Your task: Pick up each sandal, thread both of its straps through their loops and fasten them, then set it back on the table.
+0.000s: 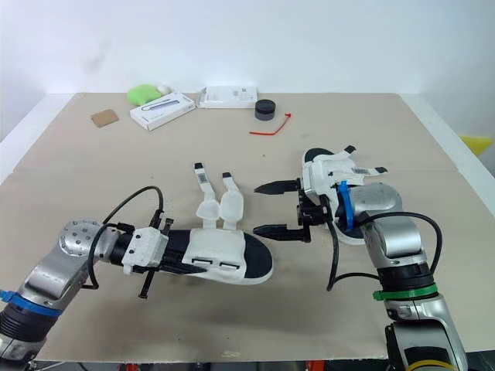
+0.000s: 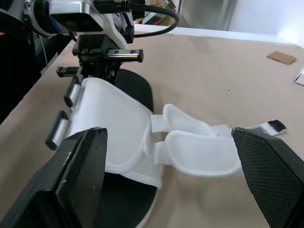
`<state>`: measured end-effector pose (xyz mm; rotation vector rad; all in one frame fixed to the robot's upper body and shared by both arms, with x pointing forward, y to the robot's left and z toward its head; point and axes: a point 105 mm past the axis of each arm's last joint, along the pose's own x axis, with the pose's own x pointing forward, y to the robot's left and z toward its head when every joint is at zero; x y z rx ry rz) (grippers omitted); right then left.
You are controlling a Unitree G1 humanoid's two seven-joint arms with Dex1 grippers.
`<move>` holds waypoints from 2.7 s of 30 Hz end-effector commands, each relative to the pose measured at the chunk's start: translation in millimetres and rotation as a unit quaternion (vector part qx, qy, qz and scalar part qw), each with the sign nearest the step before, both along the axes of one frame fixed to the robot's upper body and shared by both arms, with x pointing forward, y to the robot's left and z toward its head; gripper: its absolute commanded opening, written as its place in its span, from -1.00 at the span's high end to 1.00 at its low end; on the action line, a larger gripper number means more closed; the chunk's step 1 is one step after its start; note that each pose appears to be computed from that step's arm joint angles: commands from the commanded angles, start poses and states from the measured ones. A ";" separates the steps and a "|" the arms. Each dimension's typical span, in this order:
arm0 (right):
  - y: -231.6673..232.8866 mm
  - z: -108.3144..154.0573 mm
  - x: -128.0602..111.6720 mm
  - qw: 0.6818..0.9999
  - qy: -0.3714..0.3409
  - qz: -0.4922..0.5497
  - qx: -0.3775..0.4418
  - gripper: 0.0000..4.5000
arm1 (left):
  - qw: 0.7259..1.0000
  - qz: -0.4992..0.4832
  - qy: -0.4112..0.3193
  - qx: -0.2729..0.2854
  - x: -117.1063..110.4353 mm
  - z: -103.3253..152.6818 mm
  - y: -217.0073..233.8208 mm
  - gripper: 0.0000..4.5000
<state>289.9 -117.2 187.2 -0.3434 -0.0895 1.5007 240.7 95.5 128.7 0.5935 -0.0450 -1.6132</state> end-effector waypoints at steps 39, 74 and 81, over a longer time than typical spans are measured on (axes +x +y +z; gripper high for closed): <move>2.8 1.4 -1.4 1.000 -0.012 -0.001 -0.014 -1.00 | 0.992 0.059 0.108 -0.018 -18.7 36.7 26.8 -0.96; 23.2 -59.6 -0.7 0.992 0.060 -0.069 -0.091 0.98 | 0.982 0.162 -0.013 -0.100 44.7 44.6 17.6 -1.00; 35.2 -46.6 -0.7 0.994 0.052 -0.054 -0.080 0.98 | 0.984 0.154 -0.012 -0.089 42.5 39.8 15.8 -1.00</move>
